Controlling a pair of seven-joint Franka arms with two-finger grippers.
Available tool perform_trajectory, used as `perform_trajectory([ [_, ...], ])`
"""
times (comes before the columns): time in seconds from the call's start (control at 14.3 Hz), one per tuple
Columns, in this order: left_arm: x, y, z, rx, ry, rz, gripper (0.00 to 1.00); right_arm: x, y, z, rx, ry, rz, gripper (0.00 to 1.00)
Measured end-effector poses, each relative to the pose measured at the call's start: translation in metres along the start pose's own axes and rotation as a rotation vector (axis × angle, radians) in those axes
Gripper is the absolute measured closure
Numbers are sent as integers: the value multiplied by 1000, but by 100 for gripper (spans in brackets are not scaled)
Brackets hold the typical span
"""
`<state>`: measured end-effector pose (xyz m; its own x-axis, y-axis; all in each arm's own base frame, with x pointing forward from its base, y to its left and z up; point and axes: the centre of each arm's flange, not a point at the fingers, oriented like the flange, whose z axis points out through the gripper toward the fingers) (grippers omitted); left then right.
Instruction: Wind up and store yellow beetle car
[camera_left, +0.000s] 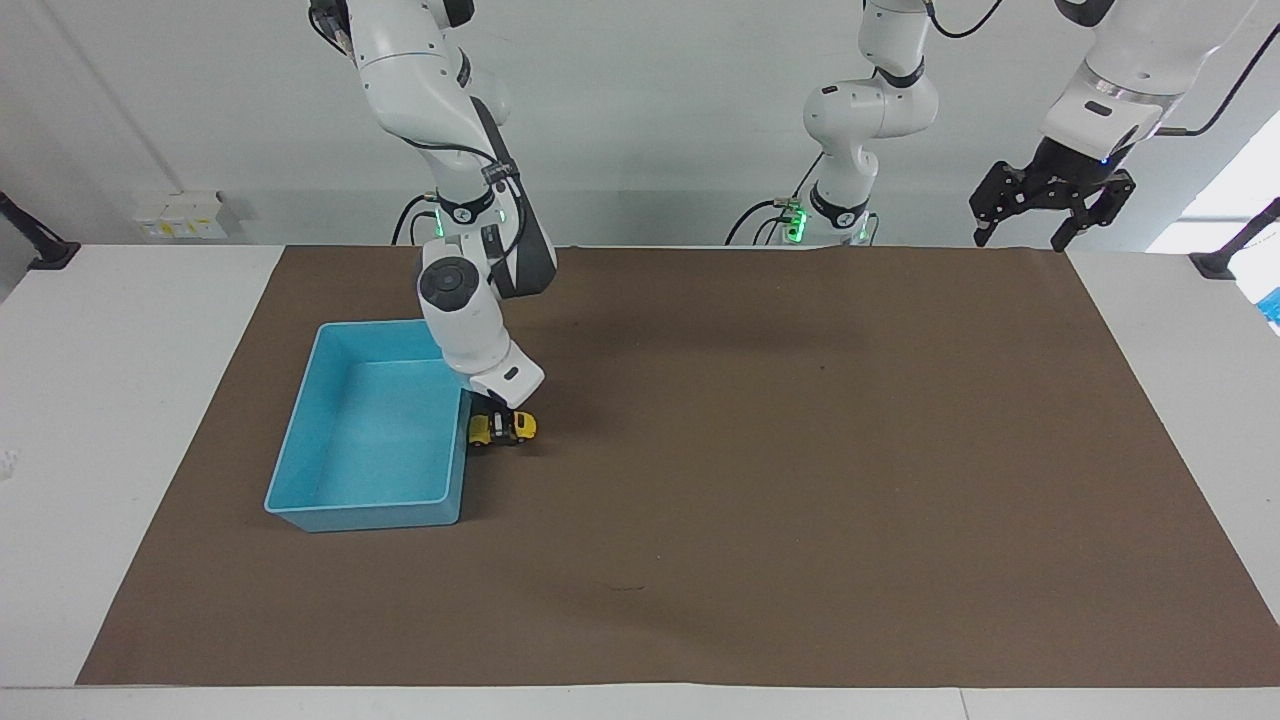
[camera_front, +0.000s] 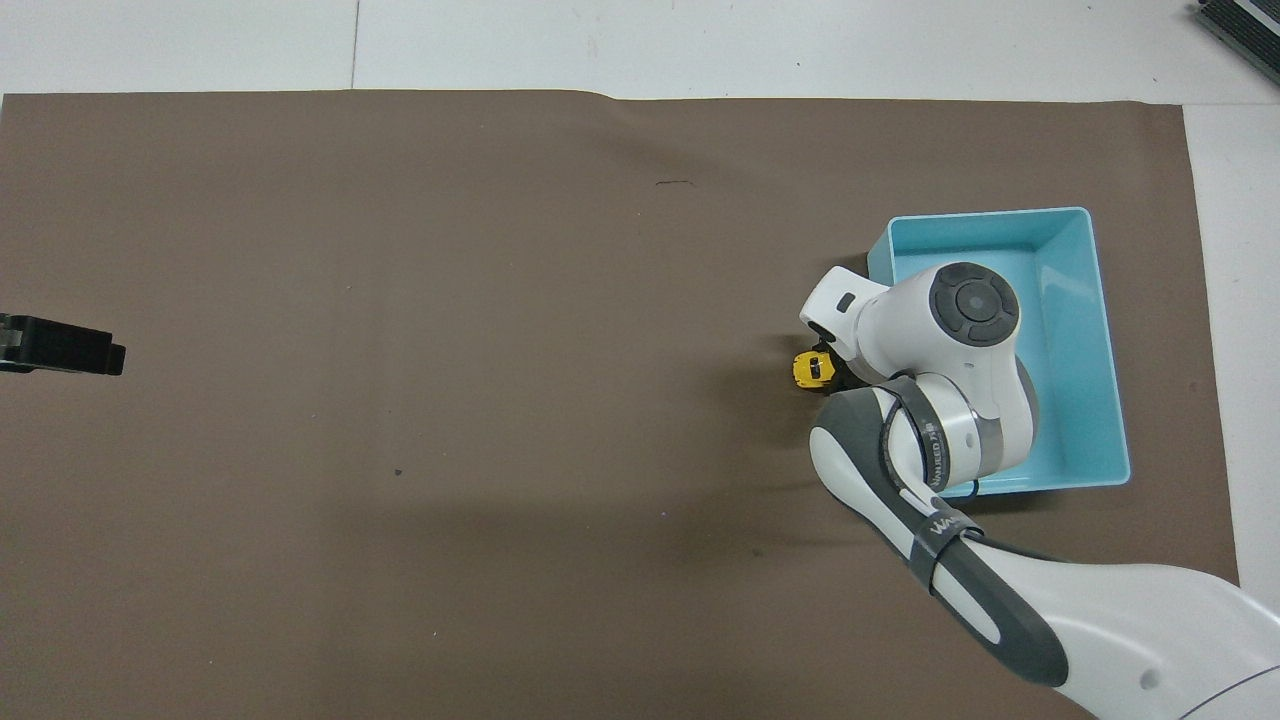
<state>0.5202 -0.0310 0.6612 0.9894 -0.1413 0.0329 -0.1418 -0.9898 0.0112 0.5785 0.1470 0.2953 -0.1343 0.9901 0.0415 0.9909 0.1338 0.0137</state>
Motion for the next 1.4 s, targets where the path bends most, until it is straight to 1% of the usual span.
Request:
perform_trajectory([
  [0.14, 0, 0, 0, 0, 0, 0, 0, 2, 3, -4, -11, 1, -2, 51],
  [0.49, 0, 0, 0, 0, 0, 0, 0, 28, 9, -16, -37, 7, 3, 51],
  [0.84, 0, 0, 0, 0, 0, 0, 0, 33, 14, -23, -50, 10, 5, 51],
  [1.12, 0, 0, 0, 0, 0, 0, 0, 52, 18, -37, -42, 11, 20, 51],
  [1.4, 0, 0, 0, 0, 0, 0, 0, 52, 24, -50, -23, 6, 23, 51],
])
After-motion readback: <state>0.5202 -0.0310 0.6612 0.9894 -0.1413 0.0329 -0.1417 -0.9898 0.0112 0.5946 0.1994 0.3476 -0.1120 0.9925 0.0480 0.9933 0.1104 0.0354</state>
